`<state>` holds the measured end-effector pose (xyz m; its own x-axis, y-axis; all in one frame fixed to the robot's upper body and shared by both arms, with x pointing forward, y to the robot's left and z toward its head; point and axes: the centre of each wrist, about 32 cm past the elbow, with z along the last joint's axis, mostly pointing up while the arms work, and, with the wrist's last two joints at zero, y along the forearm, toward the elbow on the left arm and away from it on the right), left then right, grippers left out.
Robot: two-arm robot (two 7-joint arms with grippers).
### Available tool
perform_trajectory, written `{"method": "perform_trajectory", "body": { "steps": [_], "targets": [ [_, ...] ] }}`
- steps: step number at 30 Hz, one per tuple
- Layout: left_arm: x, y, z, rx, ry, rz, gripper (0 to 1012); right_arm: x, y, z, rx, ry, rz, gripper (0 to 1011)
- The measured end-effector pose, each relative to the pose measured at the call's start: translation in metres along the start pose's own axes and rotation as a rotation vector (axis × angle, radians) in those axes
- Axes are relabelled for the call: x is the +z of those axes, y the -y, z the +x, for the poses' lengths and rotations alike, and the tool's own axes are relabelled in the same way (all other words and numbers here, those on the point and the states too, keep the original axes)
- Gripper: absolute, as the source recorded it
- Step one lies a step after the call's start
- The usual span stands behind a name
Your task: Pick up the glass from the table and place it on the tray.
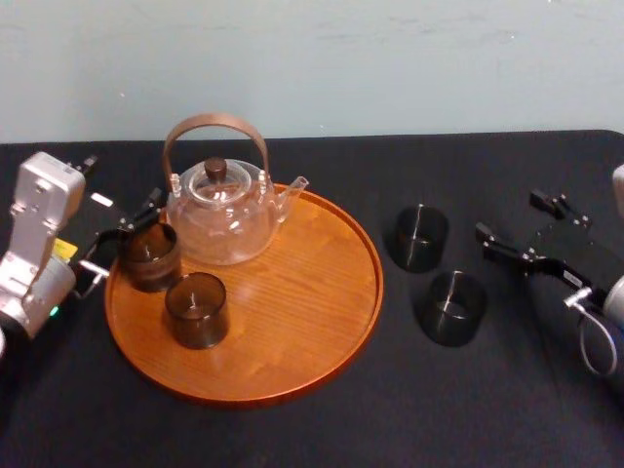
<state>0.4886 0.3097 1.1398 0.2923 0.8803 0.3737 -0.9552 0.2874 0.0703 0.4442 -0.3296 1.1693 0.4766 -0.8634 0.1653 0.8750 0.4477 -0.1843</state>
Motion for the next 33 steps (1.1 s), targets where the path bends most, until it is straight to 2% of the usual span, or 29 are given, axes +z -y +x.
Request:
{"method": "perform_trajectory", "body": {
  "steps": [8,17,25,33],
  "targets": [
    [0.000,0.000,0.0000,0.000,0.000,0.000,1001,0.001,0.023,0.0009,0.082,0.001,-0.052,1002],
    [0.000,0.000,0.0000,0.000,0.000,0.000,1001,0.003,0.038,-0.0007,0.164,0.009,-0.080,1002],
    [0.000,0.000,0.0000,0.000,0.000,0.000,1001,0.003,0.040,-0.0062,0.232,0.023,-0.098,1002],
    [0.000,0.000,0.0000,0.000,0.000,0.000,1001,0.002,0.038,-0.0090,0.266,0.035,-0.121,1002]
  ]
}}
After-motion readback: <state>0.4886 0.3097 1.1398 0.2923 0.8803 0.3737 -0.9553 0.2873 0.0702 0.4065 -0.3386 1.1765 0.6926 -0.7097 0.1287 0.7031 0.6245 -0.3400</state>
